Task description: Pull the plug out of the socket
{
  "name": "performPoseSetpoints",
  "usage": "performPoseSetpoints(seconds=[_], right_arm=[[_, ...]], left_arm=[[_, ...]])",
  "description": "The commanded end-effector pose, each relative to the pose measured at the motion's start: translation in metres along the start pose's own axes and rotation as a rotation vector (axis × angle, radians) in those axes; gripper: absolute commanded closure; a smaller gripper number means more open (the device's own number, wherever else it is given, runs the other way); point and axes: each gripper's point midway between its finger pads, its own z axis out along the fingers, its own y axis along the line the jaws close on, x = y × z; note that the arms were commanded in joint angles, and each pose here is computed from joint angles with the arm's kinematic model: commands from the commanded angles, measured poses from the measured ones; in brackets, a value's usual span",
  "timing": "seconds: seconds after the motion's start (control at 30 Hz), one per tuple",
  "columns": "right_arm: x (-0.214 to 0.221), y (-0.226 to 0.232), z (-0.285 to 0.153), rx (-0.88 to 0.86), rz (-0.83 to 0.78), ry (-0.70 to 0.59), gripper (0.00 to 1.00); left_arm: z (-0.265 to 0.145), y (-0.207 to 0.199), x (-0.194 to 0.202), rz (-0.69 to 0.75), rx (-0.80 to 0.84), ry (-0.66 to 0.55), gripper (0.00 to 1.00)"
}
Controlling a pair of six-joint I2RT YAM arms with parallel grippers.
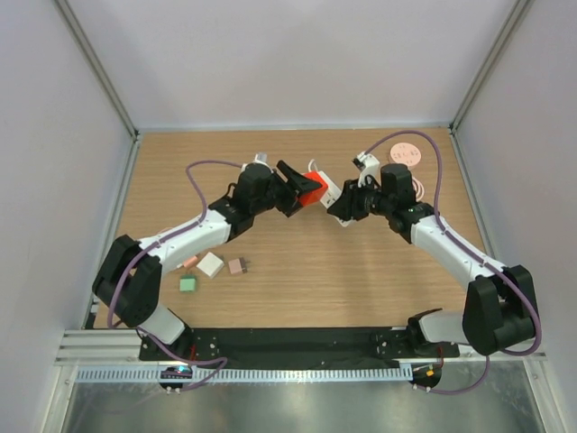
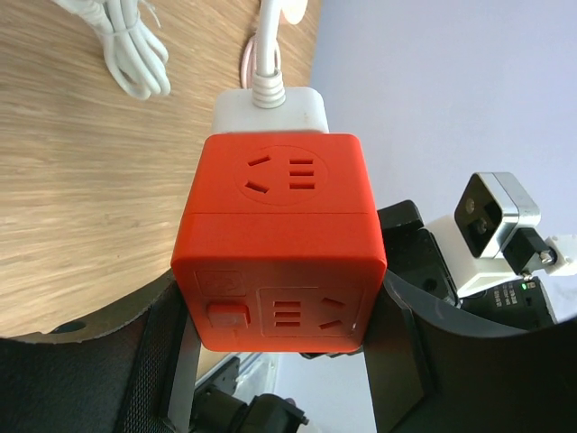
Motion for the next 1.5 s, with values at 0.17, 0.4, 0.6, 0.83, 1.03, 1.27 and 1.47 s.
performPoseSetpoints(seconds=[0.17, 0.4, 0.6, 0.83, 1.03, 1.27, 1.47], right_arm=[[-0.031, -0.072, -0.014, 0.33, 0.034, -0.139, 0.99], [-0.034, -0.075, -0.023, 0.364, 0.022, -0.173, 0.99], [-0.045, -0.078, -0.03, 0.401, -0.002, -0.228, 0.99], [-0.05, -0.085, -0.036, 0.451, -0.024, -0.247, 0.99], [-0.054, -0.087, -0.041, 0.473, -0.037, -0.258, 0.99], [-0.056, -0.088, -0.043, 0.484, -0.047, -0.264, 0.99], [-0.053, -0.054, -0.032, 0.252, -0.028, -0.247, 0.99]], left_arm=[[-0.047, -0.054, 0.017, 0.397, 0.164, 0.132, 1.0], [-0.061, -0.053, 0.035, 0.596, 0.27, 0.221, 1.0], [-0.07, -0.066, 0.031, 0.605, 0.341, 0.168, 1.0], [-0.075, -0.071, 0.017, 0.427, 0.328, 0.083, 1.0], [-0.083, -0.064, 0.001, 0.208, 0.273, -0.015, 1.0], [-0.089, -0.063, 0.001, 0.167, 0.243, -0.012, 1.0], [-0.088, -0.056, 0.022, 0.312, 0.221, 0.117, 1.0]])
